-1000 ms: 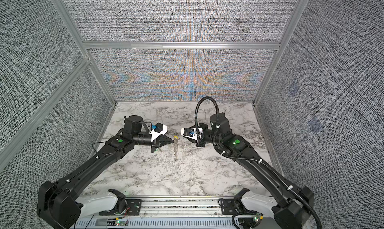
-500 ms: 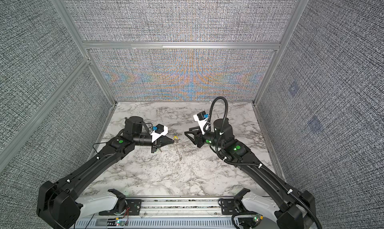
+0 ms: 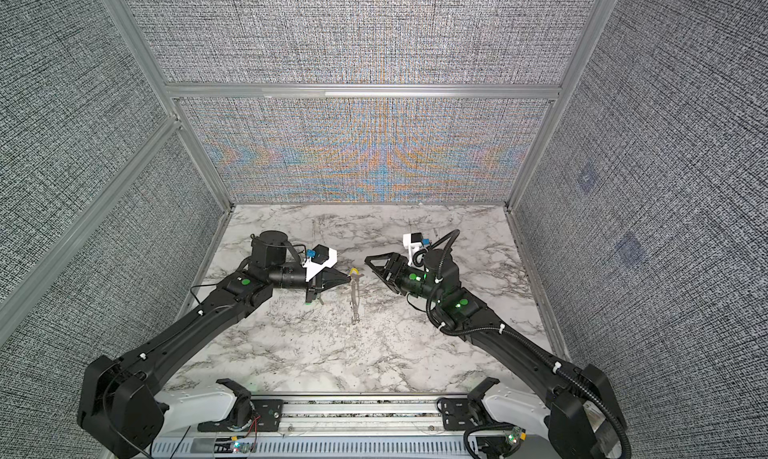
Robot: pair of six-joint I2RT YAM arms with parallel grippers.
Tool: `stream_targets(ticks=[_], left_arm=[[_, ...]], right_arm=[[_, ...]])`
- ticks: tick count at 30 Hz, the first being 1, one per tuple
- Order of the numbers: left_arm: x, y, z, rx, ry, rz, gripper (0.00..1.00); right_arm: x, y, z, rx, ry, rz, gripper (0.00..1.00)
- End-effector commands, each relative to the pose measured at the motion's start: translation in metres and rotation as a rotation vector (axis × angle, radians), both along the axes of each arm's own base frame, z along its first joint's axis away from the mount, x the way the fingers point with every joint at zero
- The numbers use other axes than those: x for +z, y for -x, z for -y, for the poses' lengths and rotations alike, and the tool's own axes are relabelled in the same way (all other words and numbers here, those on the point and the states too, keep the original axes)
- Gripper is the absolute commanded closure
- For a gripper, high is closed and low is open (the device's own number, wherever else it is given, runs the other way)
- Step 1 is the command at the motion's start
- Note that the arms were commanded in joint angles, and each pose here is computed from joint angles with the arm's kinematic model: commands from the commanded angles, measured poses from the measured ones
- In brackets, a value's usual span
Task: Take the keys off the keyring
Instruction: 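Move the right gripper toward the left gripper and grasp the hanging metal plate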
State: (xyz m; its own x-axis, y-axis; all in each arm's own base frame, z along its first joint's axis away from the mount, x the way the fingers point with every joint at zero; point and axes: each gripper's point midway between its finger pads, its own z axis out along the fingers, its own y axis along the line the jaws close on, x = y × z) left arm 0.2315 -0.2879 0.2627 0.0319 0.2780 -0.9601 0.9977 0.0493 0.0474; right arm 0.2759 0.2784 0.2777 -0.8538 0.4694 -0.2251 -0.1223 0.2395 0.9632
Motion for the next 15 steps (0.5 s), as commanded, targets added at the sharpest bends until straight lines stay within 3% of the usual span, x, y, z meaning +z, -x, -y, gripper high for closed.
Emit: stream_targets(ticks=[1, 15], left_arm=[[0.015, -0.003, 0.004, -0.019, 0.049, 0.040, 1.00], [0.014, -0.002, 0.010, -0.042, 0.062, 0.017, 1.00]], right_arm=[[0.013, 0.003, -0.004, -0.003, -0.133, -0.088, 0.39], [0.008, 0.005, -0.014, 0.016, -0.220, -0.112, 0.38]])
